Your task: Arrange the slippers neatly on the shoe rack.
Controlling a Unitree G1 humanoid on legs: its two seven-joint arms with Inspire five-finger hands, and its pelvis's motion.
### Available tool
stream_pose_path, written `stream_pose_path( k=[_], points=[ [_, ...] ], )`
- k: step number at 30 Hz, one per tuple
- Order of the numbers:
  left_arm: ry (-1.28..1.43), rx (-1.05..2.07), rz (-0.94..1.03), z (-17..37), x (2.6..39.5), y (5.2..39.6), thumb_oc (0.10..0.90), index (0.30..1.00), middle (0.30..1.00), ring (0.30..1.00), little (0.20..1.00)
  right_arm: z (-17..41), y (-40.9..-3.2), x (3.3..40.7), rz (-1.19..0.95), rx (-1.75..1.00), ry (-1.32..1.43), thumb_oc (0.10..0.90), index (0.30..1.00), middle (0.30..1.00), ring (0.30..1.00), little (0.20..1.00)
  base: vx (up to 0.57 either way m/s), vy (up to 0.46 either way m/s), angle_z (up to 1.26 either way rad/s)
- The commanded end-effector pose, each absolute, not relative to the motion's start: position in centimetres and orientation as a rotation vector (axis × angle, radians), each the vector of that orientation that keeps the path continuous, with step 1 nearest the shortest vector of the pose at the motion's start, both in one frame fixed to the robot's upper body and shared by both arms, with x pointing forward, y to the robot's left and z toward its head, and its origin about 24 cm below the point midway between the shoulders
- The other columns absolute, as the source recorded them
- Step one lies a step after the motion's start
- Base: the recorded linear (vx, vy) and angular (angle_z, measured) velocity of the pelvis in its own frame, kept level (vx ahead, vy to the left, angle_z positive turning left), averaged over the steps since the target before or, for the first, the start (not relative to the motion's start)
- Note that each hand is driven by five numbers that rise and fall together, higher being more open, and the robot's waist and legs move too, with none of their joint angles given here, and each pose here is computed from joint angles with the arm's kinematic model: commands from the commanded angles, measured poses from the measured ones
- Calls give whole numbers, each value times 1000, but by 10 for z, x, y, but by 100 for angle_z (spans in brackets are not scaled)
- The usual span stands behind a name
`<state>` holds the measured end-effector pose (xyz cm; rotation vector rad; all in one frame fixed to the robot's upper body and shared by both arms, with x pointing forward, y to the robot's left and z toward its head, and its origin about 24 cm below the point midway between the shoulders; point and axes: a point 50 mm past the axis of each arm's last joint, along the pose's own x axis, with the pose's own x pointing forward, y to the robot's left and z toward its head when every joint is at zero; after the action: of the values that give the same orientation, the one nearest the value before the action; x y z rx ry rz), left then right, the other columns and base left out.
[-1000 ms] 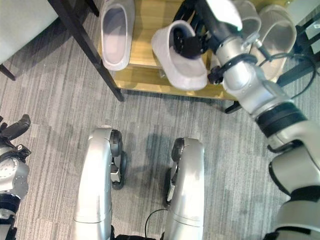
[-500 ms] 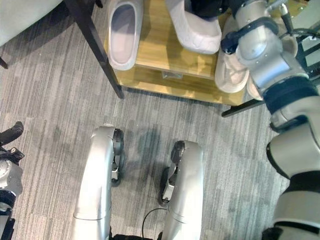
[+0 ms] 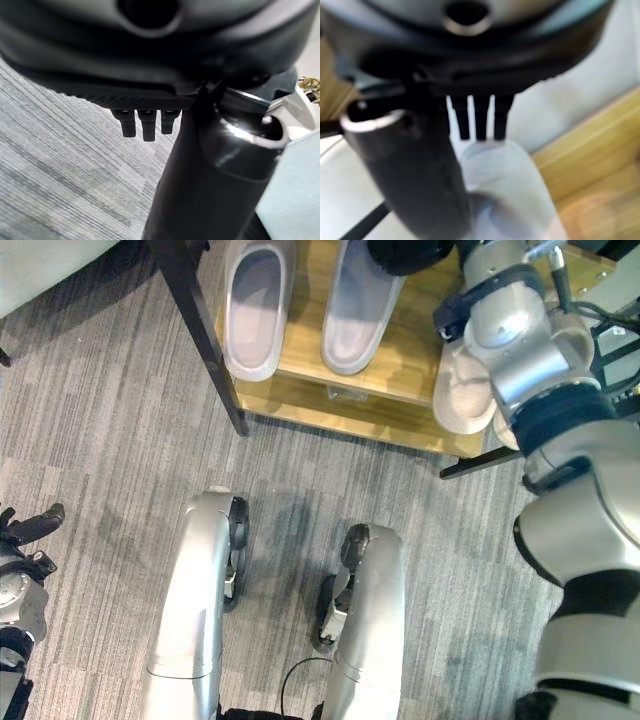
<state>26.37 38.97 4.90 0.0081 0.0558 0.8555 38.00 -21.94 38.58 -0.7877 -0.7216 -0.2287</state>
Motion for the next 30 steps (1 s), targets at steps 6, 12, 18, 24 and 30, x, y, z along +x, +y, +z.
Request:
stream_pose_path(
  k=[6, 12, 18, 24, 30],
  points=[
    [-45, 109, 889, 79, 252, 417, 800, 900, 900, 900, 900, 472, -207, 331, -234, -640, -1045, 800, 900, 900, 900, 900, -6, 1, 0],
    [16, 161, 864, 72, 247, 419, 800, 900, 900, 900, 900, 465, -201, 337, -148, -624, -999, 800, 900, 900, 900, 900, -17, 0, 0],
    [47, 178, 856, 64, 243, 418, 800, 900, 900, 900, 900, 459, -197, 336, -70, -590, -995, 800, 900, 900, 900, 900, -16, 5, 0],
    [86, 220, 851, 58, 238, 419, 800, 900, 900, 900, 900, 456, -195, 335, -50, -588, -1001, 800, 900, 900, 900, 900, 0, 0, 0],
    [111, 260, 833, 47, 234, 411, 800, 900, 900, 900, 900, 452, -194, 326, -45, -550, -1075, 800, 900, 900, 900, 900, -16, 7, -2]
  ],
)
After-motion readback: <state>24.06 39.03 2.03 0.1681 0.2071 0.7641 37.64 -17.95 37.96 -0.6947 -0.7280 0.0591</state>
